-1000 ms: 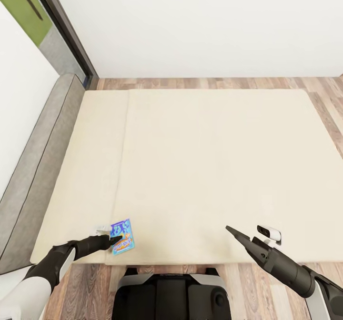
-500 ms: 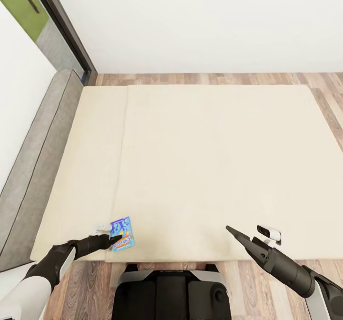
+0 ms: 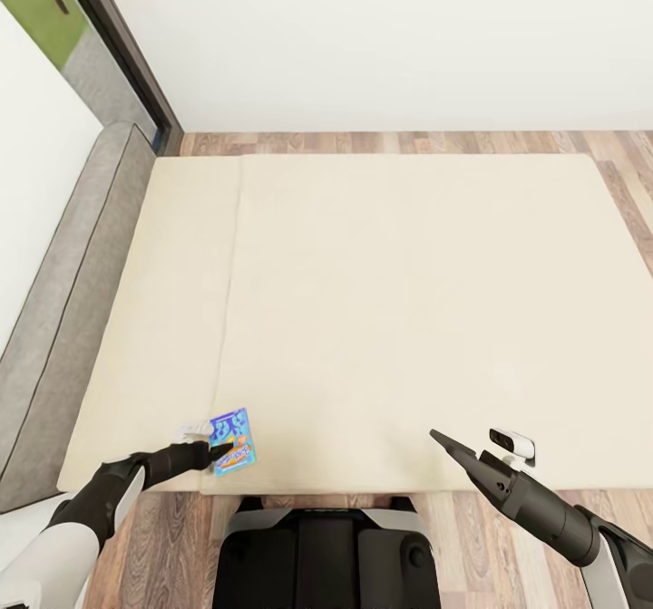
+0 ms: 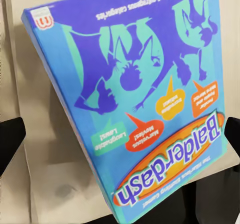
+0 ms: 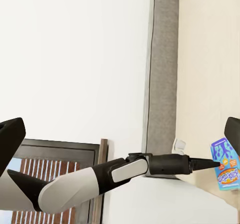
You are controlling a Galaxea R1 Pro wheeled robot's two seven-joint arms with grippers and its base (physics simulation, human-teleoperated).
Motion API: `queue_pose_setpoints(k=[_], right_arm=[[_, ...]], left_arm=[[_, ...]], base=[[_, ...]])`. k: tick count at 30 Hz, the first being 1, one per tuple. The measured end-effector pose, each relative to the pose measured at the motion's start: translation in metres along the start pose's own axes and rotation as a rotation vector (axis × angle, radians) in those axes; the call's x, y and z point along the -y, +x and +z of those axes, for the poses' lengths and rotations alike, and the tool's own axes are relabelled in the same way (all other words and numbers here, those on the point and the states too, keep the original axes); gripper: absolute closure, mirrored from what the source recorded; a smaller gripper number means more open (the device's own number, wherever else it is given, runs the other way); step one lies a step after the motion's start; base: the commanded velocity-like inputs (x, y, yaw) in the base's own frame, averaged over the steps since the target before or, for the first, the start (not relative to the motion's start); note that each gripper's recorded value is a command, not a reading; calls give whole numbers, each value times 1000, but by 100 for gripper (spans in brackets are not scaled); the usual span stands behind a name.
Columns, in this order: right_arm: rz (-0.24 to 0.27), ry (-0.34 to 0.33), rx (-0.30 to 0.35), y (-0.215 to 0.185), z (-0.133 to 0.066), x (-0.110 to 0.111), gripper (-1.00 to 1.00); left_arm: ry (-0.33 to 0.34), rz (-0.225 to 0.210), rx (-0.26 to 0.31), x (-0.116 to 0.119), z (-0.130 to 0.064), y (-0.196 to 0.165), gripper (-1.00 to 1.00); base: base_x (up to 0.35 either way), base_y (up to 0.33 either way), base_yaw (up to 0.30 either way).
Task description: Put all the toys in the child's room - the three board games (two on the bed and one on the table), the two jigsaw puzzles on the table, and the tennis ball on the table - inside the toy box on the table in the child's room.
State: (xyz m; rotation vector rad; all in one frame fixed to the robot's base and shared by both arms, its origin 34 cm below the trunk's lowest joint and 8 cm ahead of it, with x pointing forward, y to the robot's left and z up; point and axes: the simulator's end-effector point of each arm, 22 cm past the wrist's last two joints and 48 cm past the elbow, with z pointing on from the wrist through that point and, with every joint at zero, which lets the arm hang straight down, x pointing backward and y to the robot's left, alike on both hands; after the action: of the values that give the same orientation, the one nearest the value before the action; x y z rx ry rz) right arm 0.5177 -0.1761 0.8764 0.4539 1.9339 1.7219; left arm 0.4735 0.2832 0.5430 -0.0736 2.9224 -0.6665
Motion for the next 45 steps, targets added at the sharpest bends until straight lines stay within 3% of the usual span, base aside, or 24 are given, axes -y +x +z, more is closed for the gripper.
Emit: queue_pose_setpoints(k=[45], right_arm=[[2,1,0,0,0,1,-100]], left_arm=[[1,4,6,1,1,-3,-100]], base=[[0,-43,0]])
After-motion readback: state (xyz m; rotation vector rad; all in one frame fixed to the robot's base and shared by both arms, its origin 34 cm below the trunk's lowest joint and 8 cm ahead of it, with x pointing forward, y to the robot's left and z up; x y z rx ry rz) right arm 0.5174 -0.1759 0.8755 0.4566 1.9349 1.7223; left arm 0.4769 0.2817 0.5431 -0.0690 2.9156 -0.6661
